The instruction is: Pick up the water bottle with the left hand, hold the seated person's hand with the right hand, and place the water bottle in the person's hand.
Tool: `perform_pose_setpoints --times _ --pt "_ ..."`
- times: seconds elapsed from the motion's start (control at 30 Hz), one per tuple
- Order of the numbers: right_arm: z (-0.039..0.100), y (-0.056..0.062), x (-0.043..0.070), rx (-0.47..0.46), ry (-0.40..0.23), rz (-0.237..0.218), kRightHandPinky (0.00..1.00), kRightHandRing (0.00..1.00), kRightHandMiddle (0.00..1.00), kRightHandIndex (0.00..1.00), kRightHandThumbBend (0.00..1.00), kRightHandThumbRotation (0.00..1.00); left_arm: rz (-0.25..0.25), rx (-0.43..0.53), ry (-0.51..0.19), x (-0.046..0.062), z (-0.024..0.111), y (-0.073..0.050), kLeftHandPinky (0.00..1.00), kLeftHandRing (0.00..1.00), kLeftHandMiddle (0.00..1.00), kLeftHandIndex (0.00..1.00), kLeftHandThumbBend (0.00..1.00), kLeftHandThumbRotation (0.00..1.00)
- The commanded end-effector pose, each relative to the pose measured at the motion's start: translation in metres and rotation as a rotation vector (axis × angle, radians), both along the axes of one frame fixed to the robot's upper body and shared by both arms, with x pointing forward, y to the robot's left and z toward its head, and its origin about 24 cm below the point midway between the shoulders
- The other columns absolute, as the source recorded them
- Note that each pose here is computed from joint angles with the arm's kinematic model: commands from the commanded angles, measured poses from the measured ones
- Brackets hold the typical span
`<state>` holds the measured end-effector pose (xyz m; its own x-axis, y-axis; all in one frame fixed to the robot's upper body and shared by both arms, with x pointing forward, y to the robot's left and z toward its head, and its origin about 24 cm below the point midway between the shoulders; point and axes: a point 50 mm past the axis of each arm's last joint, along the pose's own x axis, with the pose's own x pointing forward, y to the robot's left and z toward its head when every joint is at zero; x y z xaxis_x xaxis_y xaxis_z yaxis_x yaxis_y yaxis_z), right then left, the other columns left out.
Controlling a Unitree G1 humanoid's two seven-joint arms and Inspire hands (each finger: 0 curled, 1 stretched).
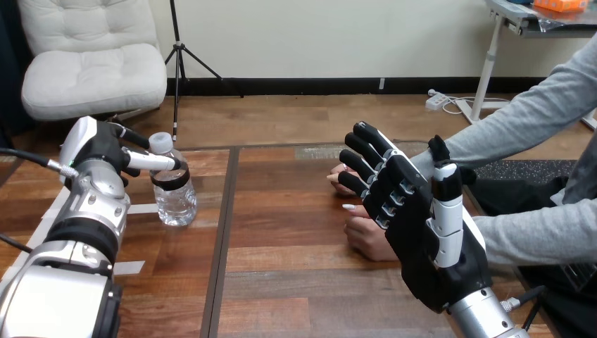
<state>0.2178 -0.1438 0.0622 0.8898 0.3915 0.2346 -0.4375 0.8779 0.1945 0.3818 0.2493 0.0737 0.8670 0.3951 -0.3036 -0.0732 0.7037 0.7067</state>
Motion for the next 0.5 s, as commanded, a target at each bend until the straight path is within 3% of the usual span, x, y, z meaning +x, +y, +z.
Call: perform_pose_setpoints --times 0.0,0.47 --pt "0.0186 0.0015 0.0056 0.019 -0.103 0.007 0.94 0.96 0.96 0.94 0.88 1.0 -0.042 0.009 -0.016 0.0098 0.0165 -0.0089 0.53 0.65 0.7 0.69 0.85 0.09" --pt "0.0179 0.0012 0.0059 0.022 -0.106 0.009 0.94 0.96 0.96 0.94 0.88 1.0 -0.06 0.002 0.027 0.0108 0.0159 -0.0133 0.65 0.77 0.81 0.8 0.88 0.3"
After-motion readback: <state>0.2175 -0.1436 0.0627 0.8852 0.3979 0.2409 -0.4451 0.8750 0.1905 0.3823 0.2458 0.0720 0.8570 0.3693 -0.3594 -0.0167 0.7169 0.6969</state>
